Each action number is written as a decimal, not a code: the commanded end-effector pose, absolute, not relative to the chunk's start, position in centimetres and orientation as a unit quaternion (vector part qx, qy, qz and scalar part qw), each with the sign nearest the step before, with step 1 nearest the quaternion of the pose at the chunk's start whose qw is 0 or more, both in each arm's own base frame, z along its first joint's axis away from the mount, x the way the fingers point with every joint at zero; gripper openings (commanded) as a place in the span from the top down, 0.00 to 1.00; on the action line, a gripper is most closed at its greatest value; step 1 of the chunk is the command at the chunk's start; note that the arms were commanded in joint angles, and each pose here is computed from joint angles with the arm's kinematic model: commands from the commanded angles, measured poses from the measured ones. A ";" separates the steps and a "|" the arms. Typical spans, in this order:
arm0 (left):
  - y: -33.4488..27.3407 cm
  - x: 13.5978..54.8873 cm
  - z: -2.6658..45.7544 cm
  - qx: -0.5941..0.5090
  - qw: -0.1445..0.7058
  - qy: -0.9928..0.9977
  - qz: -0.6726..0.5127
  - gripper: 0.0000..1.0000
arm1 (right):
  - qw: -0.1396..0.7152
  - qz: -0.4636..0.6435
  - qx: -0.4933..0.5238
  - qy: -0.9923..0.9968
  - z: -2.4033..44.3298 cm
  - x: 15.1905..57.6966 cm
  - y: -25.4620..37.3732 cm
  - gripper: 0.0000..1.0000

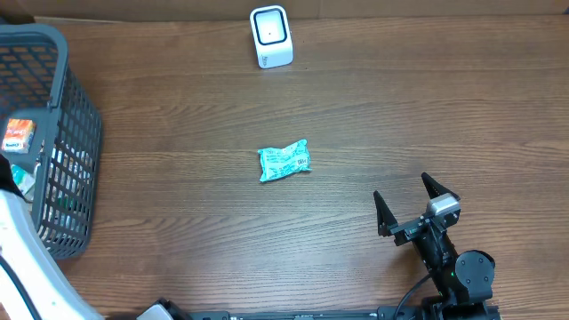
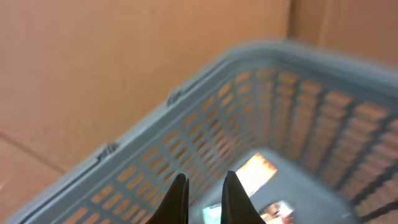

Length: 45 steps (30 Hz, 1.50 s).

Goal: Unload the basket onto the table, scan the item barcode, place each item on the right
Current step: 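Grasp a small green Kleenex pack in the basket with the left gripper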

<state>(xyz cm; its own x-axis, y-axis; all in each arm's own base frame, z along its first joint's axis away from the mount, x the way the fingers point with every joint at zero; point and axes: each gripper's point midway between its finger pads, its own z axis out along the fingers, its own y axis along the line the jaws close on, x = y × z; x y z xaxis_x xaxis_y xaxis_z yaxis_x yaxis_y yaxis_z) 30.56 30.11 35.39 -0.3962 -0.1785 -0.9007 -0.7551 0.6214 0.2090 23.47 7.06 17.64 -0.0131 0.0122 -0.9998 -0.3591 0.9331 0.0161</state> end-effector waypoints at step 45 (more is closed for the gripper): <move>36.0 32.4 2.6 -0.410 0.166 0.880 0.174 0.48 | 0.694 0.135 -0.123 0.696 17.5 23.5 7.0 0.00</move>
<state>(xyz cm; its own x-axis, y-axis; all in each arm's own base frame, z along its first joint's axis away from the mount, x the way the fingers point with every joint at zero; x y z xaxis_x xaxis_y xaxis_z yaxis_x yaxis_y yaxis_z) 33.19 35.89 4.69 -0.6060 -0.6375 -0.4757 -0.7738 0.6112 0.1666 23.47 7.06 17.64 -0.0131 0.0122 -0.9998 -0.3591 0.9331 0.0161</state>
